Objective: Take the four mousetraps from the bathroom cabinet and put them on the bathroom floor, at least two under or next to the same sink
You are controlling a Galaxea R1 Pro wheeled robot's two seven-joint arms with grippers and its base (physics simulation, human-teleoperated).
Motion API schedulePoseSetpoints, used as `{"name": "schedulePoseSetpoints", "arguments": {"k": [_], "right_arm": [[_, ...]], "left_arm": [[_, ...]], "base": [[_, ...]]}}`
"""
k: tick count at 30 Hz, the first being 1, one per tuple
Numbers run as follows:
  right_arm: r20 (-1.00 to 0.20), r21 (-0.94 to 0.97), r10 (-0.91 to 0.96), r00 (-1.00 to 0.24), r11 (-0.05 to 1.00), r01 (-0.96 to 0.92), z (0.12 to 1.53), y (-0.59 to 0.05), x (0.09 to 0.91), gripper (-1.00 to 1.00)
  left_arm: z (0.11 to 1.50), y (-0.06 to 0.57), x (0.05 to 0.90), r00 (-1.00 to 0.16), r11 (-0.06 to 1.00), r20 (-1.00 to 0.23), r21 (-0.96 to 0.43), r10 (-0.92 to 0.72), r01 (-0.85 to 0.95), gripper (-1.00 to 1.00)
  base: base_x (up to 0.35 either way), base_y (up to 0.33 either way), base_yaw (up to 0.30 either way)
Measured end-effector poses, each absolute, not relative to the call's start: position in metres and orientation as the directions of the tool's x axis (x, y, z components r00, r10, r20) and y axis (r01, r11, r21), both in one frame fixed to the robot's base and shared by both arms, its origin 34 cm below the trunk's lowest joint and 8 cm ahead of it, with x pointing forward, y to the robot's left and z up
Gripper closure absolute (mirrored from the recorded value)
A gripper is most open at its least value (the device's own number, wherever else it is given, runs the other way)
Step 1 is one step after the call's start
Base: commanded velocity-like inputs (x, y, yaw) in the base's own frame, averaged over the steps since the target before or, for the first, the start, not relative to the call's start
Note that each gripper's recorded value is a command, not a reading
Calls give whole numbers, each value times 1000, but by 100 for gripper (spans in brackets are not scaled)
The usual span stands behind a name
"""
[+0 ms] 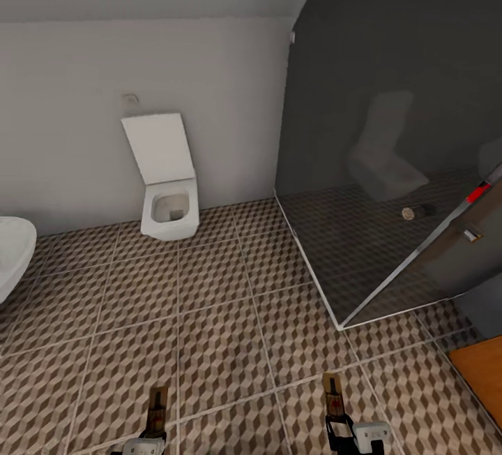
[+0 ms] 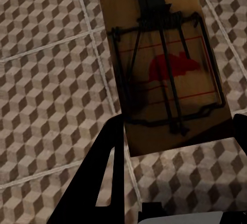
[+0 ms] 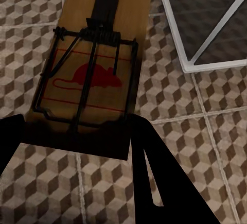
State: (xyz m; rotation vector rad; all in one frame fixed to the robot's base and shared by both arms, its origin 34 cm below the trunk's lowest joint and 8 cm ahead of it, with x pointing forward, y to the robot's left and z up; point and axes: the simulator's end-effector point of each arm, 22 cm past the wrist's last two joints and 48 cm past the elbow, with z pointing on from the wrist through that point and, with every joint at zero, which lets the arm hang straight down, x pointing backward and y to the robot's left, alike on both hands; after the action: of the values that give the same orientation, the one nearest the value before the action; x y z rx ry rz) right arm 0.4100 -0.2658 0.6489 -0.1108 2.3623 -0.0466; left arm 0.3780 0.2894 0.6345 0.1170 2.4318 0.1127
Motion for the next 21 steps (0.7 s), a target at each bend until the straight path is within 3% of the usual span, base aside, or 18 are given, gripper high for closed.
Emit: {"name": "schedulePoseSetpoints", "arguments": {"k": [21], "right_arm": [[-717,-68,-94,-691,996,-65,657,-266,420,100]], "left_arm": [[640,290,386,-748,992,-654,115,115,52,100]], "base": [[0,0,193]]}}
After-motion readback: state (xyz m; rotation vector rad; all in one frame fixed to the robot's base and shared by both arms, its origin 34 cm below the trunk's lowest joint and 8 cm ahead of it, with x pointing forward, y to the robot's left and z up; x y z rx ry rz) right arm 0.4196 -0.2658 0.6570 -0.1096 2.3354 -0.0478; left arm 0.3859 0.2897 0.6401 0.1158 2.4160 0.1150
